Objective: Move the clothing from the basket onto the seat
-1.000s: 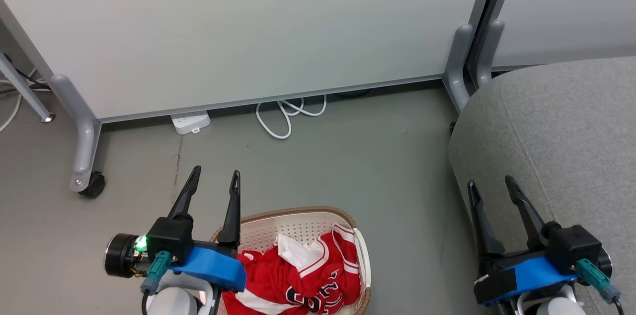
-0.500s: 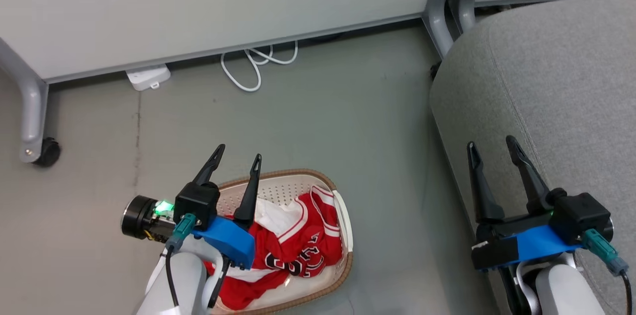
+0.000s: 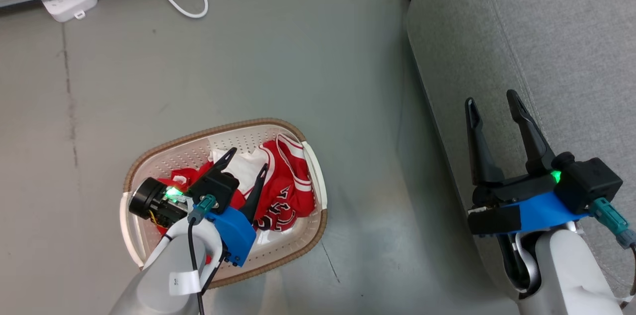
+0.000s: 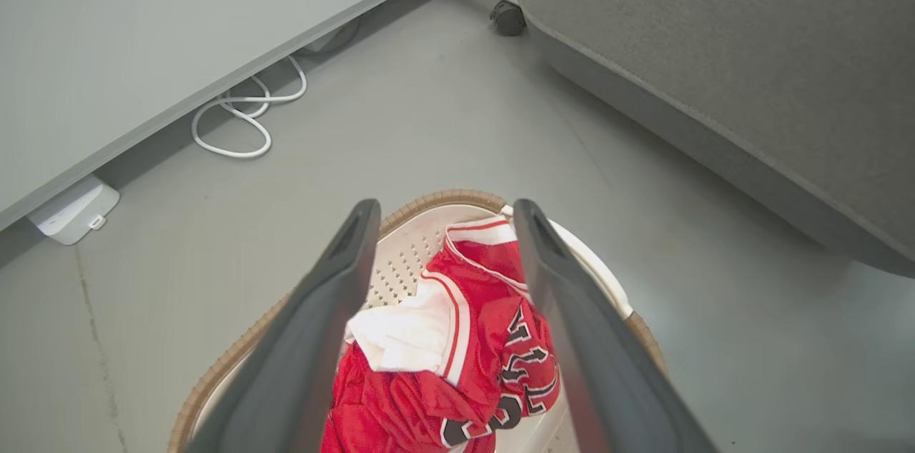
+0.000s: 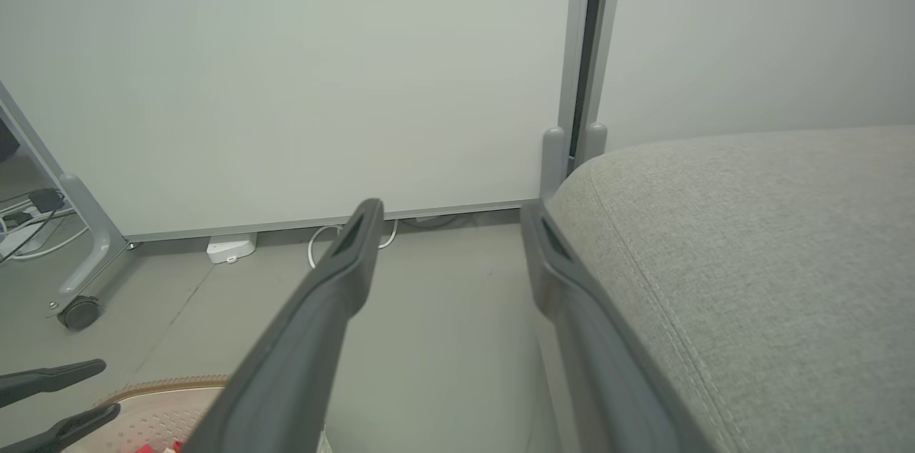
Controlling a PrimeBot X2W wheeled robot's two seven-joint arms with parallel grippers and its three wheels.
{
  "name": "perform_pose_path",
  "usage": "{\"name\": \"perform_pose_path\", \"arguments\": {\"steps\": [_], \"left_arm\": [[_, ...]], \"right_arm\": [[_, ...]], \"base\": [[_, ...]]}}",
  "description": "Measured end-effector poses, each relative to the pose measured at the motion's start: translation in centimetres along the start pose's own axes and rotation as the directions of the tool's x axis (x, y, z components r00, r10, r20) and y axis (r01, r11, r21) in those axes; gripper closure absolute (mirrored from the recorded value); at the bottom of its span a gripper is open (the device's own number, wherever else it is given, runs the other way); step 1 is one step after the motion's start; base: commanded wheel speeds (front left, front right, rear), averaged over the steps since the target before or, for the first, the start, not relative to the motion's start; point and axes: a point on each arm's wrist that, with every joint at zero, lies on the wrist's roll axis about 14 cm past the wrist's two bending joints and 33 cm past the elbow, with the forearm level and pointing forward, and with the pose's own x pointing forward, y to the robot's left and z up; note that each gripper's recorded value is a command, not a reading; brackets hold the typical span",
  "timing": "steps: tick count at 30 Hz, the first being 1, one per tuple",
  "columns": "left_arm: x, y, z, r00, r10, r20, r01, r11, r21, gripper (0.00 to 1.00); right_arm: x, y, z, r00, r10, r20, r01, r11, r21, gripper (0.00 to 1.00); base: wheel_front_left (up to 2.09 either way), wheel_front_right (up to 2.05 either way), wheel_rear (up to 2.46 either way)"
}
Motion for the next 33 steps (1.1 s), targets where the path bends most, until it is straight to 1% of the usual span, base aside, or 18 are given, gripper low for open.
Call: {"name": "perform_pose_path", "arguments": {"steps": [6, 9, 10, 11, 21, 27, 30, 33], "left_arm": [[1.8, -1.0, -4.2, 0.990, -0.074, -0.122, 0.074, 0.997, -0.004, 0.00], [2.2, -1.3, -6.6, 0.976, -0.108, -0.188, 0.110, 0.994, 0.001, 0.00], [2.2, -1.5, -8.4, 0.963, -0.127, -0.237, 0.130, 0.991, -0.001, 0.00], [2.3, -1.6, -9.3, 0.955, -0.137, -0.262, 0.142, 0.990, 0.001, 0.00], [3.2, -1.8, -16.2, 0.876, -0.202, -0.437, 0.222, 0.975, -0.006, 0.00], [3.6, -1.7, -19.5, 0.823, -0.230, -0.520, 0.271, 0.963, 0.002, 0.00], [4.3, -1.6, -20.4, 0.812, -0.241, -0.532, 0.287, 0.958, 0.005, 0.00], [4.6, -1.4, -21.6, 0.790, -0.247, -0.561, 0.306, 0.952, 0.011, 0.00]], "right_arm": [[1.3, -0.5, -1.7, 0.999, -0.006, -0.031, 0.005, 1.000, -0.012, 0.00], [2.1, -0.6, -2.6, 0.999, -0.001, -0.043, 0.001, 1.000, -0.017, 0.00], [2.6, -0.6, -3.2, 0.999, 0.002, -0.052, -0.003, 1.000, -0.021, 0.00], [2.8, -0.6, -3.6, 0.998, 0.003, -0.059, -0.004, 1.000, -0.025, 0.00], [4.4, -1.3, -7.7, 0.992, 0.000, -0.127, -0.007, 0.998, -0.055, 0.00], [5.2, -1.7, -9.7, 0.988, -0.004, -0.152, -0.006, 0.998, -0.065, 0.00], [5.3, -2.0, -10.6, 0.986, -0.009, -0.166, -0.002, 0.998, -0.070, 0.00], [5.5, -2.4, -11.4, 0.984, -0.018, -0.176, 0.004, 0.997, -0.079, 0.00]], "base": [[0.00, 0.00, 0.00], [0.00, 0.00, 0.00], [0.00, 0.00, 0.00], [0.00, 0.00, 0.00], [0.00, 0.00, 0.00], [0.00, 0.00, 0.00], [0.00, 0.00, 0.00], [0.00, 0.00, 0.00]]}}
